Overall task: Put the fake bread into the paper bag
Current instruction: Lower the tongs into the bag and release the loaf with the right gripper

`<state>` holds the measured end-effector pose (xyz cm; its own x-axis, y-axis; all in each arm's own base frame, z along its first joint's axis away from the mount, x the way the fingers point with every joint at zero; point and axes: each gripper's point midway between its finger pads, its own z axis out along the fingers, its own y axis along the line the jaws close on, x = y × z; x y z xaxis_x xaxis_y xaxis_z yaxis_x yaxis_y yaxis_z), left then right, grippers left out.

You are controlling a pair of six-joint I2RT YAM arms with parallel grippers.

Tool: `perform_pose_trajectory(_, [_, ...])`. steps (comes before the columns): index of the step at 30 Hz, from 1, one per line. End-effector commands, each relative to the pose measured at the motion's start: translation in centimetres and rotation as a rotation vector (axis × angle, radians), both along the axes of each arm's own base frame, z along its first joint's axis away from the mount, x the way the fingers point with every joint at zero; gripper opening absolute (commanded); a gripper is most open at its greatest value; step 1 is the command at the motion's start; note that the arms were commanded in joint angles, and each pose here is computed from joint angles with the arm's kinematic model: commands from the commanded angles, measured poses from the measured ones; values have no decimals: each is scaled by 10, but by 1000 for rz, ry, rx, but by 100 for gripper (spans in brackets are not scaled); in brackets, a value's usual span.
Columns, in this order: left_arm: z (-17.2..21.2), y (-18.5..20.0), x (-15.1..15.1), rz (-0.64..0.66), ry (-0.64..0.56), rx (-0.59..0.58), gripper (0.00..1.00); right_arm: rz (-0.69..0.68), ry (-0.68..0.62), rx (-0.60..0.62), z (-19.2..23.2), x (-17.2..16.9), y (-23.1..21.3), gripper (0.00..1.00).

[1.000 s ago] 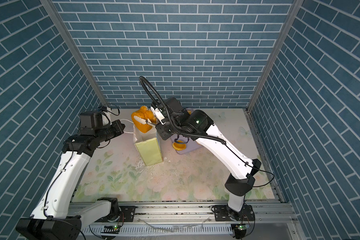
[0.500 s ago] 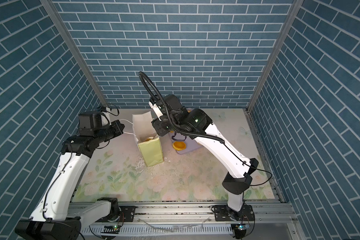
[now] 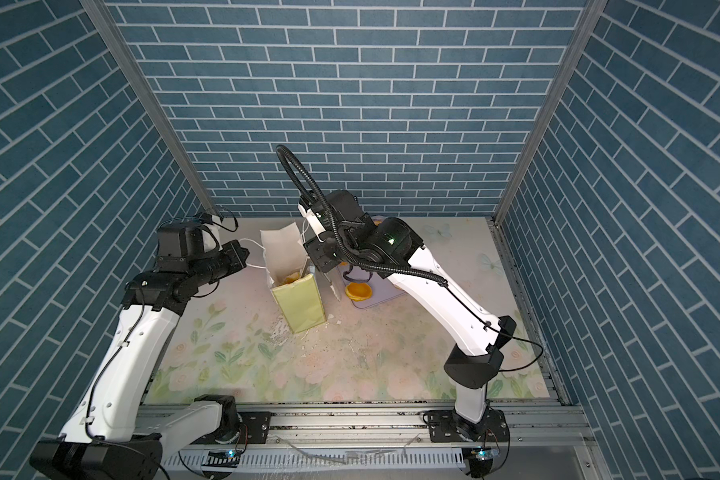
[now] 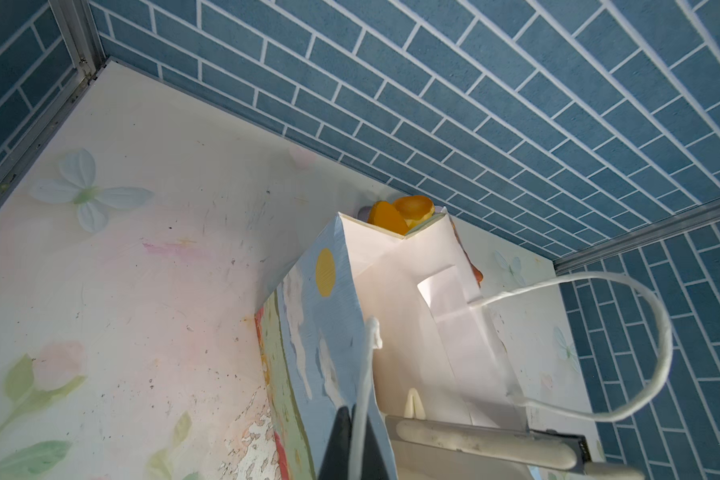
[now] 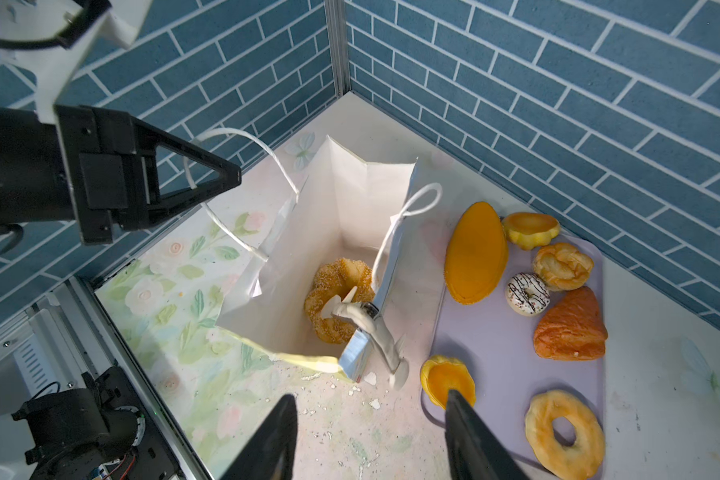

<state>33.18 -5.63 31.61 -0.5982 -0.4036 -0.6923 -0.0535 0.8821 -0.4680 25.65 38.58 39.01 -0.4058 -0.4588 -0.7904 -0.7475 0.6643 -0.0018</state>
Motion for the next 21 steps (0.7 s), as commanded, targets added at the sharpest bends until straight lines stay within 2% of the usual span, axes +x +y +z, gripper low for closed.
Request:
perform_pose_trajectory(1, [0, -1, -4, -8, 2, 7, 0, -12, 19, -93, -27, 8, -6, 56])
perform_pose_trajectory(4, [-2, -2, -5, -12, 11, 6, 0, 11, 58, -90, -43, 9, -6, 54])
perform_pose_trajectory(10, [-2, -1, -7, -14, 15, 11, 0, -72, 166, -43, -50, 19, -14, 54])
perform_pose_trajectory(13, [-3, -1, -7, -15, 18, 15, 0, -67, 238, -20, -59, 13, -3, 55])
perform_pose_trajectory(16, [-3, -1, -8, -13, 19, 16, 0, -59, 239, -18, -68, 13, 9, 56])
perform_pose_trajectory(21, [-2, 0, -8, -12, 18, 17, 0, -149, 194, -1, -72, 37, 15, 53])
